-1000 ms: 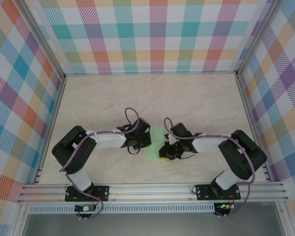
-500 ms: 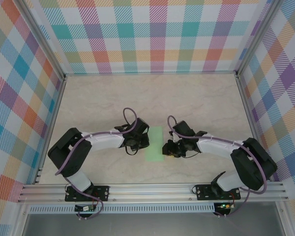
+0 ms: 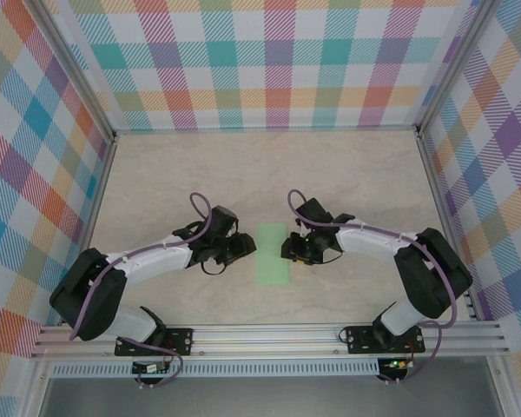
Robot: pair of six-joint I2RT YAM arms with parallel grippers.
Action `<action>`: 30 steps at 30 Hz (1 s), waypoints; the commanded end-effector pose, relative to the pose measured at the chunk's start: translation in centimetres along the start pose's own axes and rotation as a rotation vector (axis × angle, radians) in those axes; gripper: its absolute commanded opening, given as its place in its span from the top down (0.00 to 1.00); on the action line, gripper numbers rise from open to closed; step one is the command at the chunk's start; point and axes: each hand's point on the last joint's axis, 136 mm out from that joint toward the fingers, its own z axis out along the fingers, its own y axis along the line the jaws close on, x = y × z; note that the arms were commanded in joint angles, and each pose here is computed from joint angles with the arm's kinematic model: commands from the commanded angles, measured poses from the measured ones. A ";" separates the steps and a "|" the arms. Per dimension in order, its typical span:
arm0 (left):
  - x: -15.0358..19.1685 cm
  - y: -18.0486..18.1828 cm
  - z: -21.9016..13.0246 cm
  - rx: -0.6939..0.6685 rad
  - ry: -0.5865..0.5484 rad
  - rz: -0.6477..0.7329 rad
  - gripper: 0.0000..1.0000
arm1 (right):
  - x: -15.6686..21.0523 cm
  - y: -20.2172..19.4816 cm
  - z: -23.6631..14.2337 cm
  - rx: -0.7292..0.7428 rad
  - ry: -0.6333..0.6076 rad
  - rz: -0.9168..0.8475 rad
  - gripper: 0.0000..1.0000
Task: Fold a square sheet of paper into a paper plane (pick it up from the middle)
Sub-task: Fold the square sheet of paper in half at the center of the table, then fold the triangle a second time at the center of the table.
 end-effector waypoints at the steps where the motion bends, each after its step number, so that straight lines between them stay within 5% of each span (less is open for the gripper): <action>1: 0.1 -1.7 0.2 0.085 0.027 -0.007 0.54 | -0.3 1.3 0.0 -0.035 0.019 0.008 0.62; 14: 0.4 -0.7 1.5 0.055 0.050 -0.027 0.53 | -0.6 1.8 1.6 -0.045 0.065 0.008 0.61; 30: 0.6 -0.6 2.4 0.057 0.077 -0.038 0.52 | 0.7 -2.3 3.2 0.099 0.096 0.049 0.63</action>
